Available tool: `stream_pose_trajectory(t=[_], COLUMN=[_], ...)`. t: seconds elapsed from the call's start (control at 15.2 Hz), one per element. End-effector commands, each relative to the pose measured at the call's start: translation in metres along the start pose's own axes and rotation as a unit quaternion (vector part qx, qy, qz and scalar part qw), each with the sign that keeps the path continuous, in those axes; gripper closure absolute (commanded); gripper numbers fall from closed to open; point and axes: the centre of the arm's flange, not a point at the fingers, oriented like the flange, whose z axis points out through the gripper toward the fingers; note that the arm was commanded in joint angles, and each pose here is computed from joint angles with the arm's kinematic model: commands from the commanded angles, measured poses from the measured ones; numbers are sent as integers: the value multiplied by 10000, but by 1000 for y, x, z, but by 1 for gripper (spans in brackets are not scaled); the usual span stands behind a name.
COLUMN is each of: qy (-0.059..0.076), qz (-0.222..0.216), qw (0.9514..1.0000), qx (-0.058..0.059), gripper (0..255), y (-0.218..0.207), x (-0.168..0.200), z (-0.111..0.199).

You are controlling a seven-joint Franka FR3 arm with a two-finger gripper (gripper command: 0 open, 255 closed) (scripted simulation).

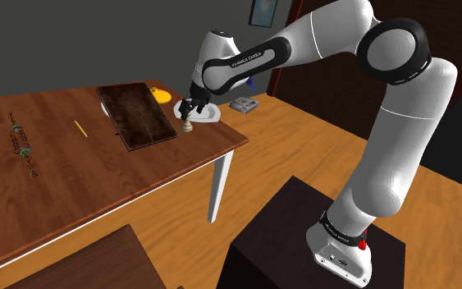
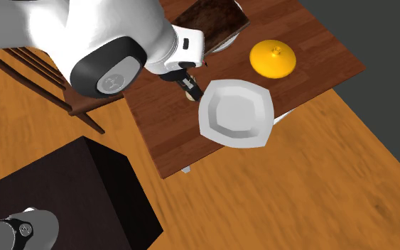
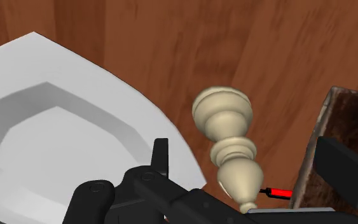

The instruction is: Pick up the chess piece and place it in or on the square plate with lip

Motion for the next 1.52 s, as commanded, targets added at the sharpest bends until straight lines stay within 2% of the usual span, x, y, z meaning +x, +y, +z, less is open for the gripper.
stream_pose_trajectory(t=[0.0,0.07,0.59,0.66,1.25,1.45], qy=[4,4,4,4,4,4], qz=[-1,-1,-1,-1,-1,-1], qw=[10000,10000,10000,10000,10000,10000], qx=[-1,-1,-1,-1,-1,0], gripper=[0,0,0,255,255,255], y=[-1,-1,-1,-1,-1,-1], x=[2,2,2,2,2,6], z=[11,20,20,20,20,4])
